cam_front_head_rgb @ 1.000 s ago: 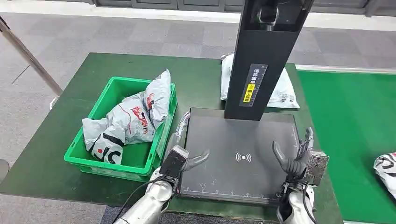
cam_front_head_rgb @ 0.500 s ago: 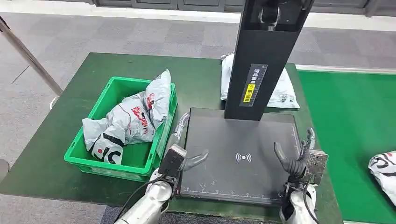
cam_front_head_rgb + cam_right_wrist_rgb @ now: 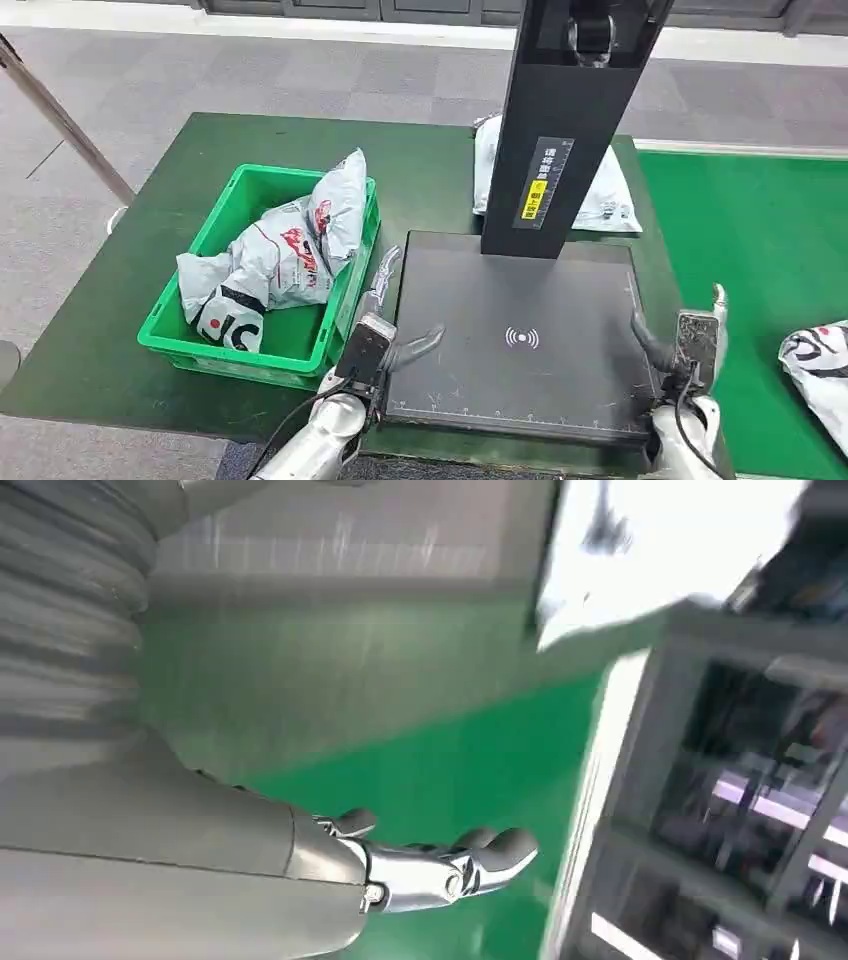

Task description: Moved the parcel from conveyor to table for the left to box.

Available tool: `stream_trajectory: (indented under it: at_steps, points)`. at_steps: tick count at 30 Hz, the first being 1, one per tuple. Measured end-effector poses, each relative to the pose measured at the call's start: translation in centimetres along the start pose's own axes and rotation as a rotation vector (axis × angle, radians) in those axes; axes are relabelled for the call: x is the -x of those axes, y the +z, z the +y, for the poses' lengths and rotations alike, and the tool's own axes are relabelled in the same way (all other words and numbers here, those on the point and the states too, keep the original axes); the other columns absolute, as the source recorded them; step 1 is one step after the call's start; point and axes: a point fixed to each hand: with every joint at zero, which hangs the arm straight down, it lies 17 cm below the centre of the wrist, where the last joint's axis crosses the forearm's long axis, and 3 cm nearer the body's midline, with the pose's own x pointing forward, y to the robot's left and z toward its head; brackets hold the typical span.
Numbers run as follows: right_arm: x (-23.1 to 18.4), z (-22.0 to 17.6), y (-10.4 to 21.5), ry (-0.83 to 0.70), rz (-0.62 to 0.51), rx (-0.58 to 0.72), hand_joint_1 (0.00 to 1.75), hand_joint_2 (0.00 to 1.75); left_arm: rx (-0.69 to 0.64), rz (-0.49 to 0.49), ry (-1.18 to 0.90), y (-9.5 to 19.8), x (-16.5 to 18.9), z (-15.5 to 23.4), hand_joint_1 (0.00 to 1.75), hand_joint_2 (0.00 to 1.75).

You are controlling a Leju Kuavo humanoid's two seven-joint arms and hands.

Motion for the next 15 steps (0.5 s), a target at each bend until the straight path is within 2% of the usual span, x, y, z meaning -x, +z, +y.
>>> stream_trajectory:
  at_steps: [5, 10, 15]
  points:
    - [3.7, -4.0, -2.0, 0.244, 0.053, 0.065, 0.0, 1.75, -0.007, -0.01, 0.002, -0.1, -0.3, 0.2, 0.0, 1.75]
    - [7.7, -8.5, -2.7, 0.575, 0.128, 0.086, 0.0, 1.75, -0.011, -0.016, 0.005, 0.1, -0.2, 0.4, 0.0, 1.75]
    - [10.0, -11.5, -2.7, 0.635, 0.192, 0.11, 0.0, 1.75, -0.012, -0.016, 0.006, 0.2, -0.2, 0.4, 0.0, 1.75]
